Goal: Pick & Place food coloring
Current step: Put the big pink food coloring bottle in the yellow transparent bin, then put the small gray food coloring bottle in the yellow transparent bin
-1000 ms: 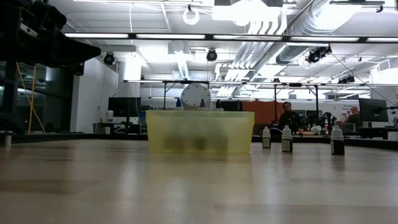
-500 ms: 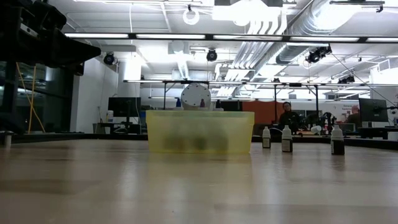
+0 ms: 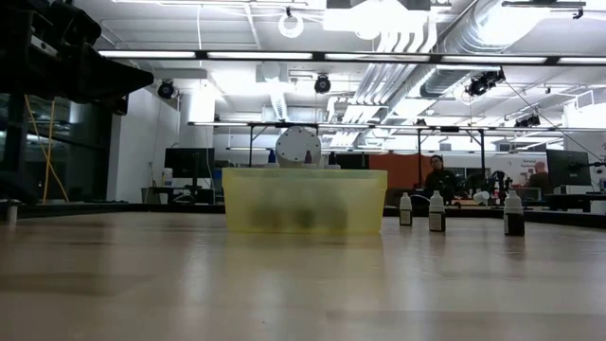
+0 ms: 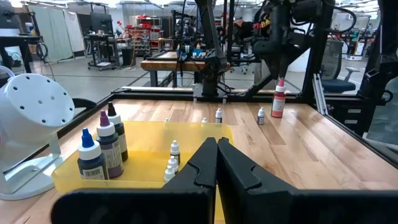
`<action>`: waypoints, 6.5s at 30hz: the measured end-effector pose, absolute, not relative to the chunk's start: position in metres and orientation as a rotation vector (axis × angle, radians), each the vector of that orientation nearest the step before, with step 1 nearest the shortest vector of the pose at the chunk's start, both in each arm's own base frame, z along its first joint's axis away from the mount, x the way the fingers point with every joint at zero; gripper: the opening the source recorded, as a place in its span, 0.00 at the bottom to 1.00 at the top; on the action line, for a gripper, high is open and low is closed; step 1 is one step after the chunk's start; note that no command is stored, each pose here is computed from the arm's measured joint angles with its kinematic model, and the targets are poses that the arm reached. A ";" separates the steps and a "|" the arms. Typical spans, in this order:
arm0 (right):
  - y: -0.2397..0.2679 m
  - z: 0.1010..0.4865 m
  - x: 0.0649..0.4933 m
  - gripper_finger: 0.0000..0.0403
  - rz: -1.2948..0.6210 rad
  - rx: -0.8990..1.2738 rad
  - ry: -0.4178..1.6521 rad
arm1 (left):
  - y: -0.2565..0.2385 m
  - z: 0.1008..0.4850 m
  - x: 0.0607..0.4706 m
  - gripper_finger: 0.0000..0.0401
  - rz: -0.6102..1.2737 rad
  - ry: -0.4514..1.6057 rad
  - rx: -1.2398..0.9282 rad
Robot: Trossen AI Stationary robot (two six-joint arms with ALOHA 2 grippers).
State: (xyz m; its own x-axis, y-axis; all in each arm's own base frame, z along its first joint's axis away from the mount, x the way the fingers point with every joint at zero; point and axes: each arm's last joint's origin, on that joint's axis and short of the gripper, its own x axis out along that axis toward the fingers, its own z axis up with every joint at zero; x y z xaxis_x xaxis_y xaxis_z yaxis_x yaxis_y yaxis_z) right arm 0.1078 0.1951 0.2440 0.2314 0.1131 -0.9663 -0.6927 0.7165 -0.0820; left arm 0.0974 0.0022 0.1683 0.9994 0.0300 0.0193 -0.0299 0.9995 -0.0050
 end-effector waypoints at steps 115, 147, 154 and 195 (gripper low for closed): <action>-0.001 0.377 0.386 0.28 -0.100 -0.049 1.006 | 0.002 0.168 0.097 0.00 0.030 -0.019 -0.005; -0.108 0.242 0.399 0.28 -0.428 0.255 1.267 | 0.002 0.168 0.097 0.00 0.030 -0.019 -0.005; -0.117 0.228 0.396 0.28 -0.474 0.305 1.247 | 0.002 0.168 0.097 0.00 0.030 -0.019 -0.005; -0.114 0.280 0.371 0.54 -0.520 0.307 1.122 | 0.002 0.168 0.097 0.00 0.030 -0.019 -0.005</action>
State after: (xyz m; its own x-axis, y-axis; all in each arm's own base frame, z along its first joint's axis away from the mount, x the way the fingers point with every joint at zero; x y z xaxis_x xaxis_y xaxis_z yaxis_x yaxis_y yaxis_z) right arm 0.3709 -0.1135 0.2804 0.3334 -0.2398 -0.9118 0.5402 0.8412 -0.0237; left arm 0.0974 0.0022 0.1683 0.9994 0.0298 0.0189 -0.0297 0.9995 -0.0050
